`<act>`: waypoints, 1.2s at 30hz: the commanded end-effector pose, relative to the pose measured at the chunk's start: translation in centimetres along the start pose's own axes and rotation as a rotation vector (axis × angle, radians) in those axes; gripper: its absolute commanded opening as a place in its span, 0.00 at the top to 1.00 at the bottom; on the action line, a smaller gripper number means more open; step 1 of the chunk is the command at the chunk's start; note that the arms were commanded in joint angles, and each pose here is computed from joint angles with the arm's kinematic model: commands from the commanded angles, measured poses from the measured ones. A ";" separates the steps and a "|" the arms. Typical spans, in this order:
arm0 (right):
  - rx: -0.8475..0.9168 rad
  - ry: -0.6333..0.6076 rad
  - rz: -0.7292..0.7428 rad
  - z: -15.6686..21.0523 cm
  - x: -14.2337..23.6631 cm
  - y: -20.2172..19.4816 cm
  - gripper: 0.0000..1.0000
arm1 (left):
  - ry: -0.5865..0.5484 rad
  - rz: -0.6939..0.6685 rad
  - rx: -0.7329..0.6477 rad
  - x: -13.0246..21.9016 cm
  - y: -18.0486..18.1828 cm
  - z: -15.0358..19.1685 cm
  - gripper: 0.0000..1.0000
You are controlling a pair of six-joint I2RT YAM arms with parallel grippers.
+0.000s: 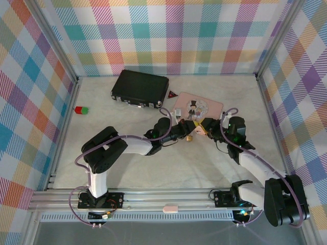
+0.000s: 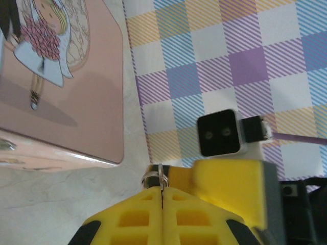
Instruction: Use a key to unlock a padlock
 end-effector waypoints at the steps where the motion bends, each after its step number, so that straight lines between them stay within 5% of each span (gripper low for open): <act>1: 0.149 0.093 -0.109 -1.2 0.6 1.3 0.61 | 0.143 0.046 -0.146 1.8 -2.2 -1.1 1.00; 8: 0.275 0.237 -0.300 -1.6 -0.2 2.8 0.60 | 0.498 0.063 -0.386 3.6 -5.0 0.2 1.00; 11: 0.313 0.265 -0.349 -1.5 -0.1 3.4 0.61 | 0.569 0.040 -0.470 4.5 -5.8 0.6 1.00; 36: 0.385 0.418 -0.469 2.9 -0.4 4.4 0.66 | 0.565 0.079 -0.512 5.6 -7.8 -0.1 1.00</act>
Point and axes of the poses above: each hand's point on the last joint's axis, 136 mm out from that joint toward the fingers, its own x axis back along the fingers, its own y axis along the line the jaws close on, z = x × y, the point moved 8 cm from there along x, back along the fingers, and after that the axes turned 8 degrees about x, right-handed, at the moved point
